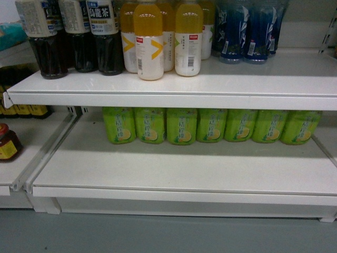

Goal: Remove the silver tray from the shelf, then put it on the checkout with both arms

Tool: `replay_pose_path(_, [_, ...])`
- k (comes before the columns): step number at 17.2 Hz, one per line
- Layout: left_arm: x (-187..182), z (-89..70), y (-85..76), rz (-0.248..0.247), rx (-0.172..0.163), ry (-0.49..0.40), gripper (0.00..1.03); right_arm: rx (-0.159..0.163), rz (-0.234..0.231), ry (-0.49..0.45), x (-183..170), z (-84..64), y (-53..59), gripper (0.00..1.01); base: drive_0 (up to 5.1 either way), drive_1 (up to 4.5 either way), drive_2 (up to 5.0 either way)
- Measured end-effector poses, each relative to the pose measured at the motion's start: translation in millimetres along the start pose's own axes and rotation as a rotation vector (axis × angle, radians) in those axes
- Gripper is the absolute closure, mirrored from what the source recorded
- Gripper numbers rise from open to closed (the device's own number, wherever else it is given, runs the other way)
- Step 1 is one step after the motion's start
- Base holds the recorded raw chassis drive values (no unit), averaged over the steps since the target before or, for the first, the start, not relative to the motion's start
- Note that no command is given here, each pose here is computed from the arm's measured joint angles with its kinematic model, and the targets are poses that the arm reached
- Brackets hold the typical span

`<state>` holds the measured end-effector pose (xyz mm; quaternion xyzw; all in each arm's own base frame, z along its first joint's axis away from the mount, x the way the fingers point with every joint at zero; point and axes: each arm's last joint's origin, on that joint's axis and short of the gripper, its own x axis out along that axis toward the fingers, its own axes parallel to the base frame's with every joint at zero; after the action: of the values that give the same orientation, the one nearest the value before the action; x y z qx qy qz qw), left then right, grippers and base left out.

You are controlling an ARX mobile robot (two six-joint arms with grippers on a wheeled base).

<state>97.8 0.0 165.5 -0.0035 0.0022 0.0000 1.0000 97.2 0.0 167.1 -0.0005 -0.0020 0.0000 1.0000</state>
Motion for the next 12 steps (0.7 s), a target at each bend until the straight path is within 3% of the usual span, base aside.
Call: replay_pose_path(12, [0.0, 0.0, 0.0, 0.0, 0.0, 0.0, 0.05, 0.0, 0.0, 0.0, 0.0, 0.0, 0.0, 0.03, 0.0, 0.0, 0.0])
